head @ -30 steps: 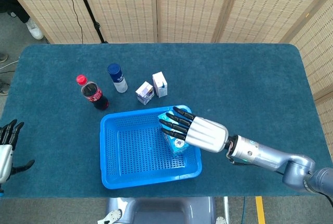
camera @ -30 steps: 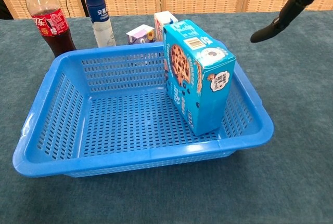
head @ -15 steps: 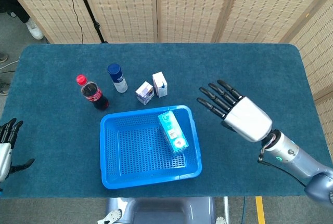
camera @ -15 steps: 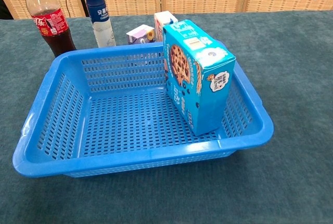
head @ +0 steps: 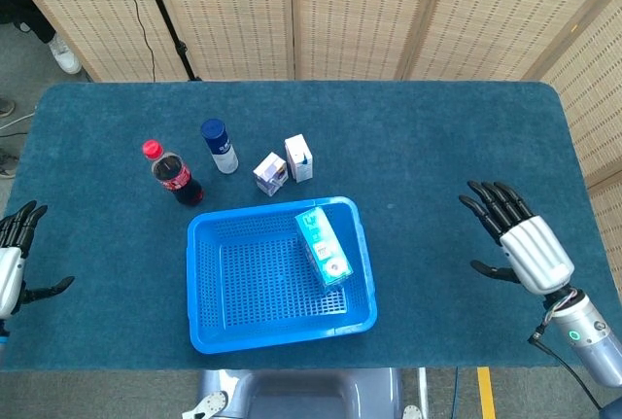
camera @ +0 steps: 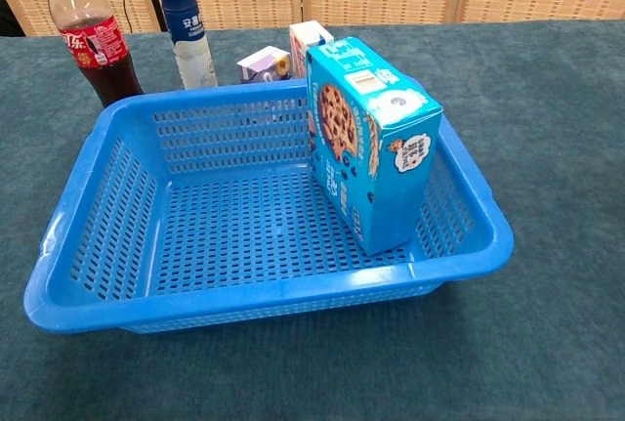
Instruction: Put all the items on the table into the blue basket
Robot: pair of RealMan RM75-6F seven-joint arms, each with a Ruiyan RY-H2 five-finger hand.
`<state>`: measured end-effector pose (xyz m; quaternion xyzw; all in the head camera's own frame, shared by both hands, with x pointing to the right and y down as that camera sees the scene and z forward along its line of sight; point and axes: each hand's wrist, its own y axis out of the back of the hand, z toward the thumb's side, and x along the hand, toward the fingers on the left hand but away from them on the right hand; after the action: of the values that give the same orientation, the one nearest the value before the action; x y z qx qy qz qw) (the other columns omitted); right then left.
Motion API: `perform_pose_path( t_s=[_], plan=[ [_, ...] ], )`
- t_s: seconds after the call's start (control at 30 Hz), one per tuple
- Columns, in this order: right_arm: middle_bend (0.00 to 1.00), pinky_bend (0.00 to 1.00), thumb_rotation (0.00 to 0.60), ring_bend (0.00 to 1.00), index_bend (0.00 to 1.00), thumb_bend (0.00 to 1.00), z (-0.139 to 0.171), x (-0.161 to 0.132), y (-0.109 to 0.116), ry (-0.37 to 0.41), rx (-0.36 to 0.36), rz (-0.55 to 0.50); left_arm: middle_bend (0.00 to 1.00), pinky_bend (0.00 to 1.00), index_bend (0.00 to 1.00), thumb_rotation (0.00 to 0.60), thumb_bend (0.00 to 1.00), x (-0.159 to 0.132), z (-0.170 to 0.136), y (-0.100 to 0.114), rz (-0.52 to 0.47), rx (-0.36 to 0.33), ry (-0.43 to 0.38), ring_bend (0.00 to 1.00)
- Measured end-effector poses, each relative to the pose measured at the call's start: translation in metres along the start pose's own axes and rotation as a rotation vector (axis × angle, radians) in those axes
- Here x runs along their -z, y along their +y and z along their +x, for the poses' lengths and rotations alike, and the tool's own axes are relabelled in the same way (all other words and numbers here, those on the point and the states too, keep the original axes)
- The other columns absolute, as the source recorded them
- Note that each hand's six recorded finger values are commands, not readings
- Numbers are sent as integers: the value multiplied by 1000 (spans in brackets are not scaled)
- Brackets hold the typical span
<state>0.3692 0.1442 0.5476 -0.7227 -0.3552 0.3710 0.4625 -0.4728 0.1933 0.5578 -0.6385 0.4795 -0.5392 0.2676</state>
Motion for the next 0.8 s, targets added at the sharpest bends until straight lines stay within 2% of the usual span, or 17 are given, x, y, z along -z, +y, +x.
perform_pose_path(
  t_s=[0.1, 0.27, 0.33, 0.5, 0.6, 0.8],
  plan=[
    [0, 62, 600, 0, 0, 0, 14, 8, -9, -70, 7, -64, 0, 0, 0, 600, 111, -5, 15, 0, -106, -3, -35, 0],
    [0, 55, 600, 0, 0, 0, 34, 19, -28, -176, 29, -149, 0, 0, 0, 600, 101, -12, 48, -1, -356, -6, -101, 0],
    [0, 51, 600, 0, 0, 0, 35, 20, -30, -183, 29, -136, 0, 0, 0, 600, 100, -16, 66, -2, -457, -10, -127, 0],
    [0, 50, 600, 0, 0, 0, 37, 24, -28, -197, 31, -89, 0, 0, 0, 600, 98, -31, 112, -15, -642, 4, -171, 0],
    [0, 50, 600, 0, 5, 0, 38, 26, -28, -205, 32, -93, 0, 0, 0, 600, 98, -46, 136, -26, -713, 24, -189, 0],
    [0, 49, 600, 0, 15, 0, 39, 26, -25, -200, 40, -101, 0, 0, 0, 600, 98, -64, 156, -47, -748, 90, -190, 0]
  ],
)
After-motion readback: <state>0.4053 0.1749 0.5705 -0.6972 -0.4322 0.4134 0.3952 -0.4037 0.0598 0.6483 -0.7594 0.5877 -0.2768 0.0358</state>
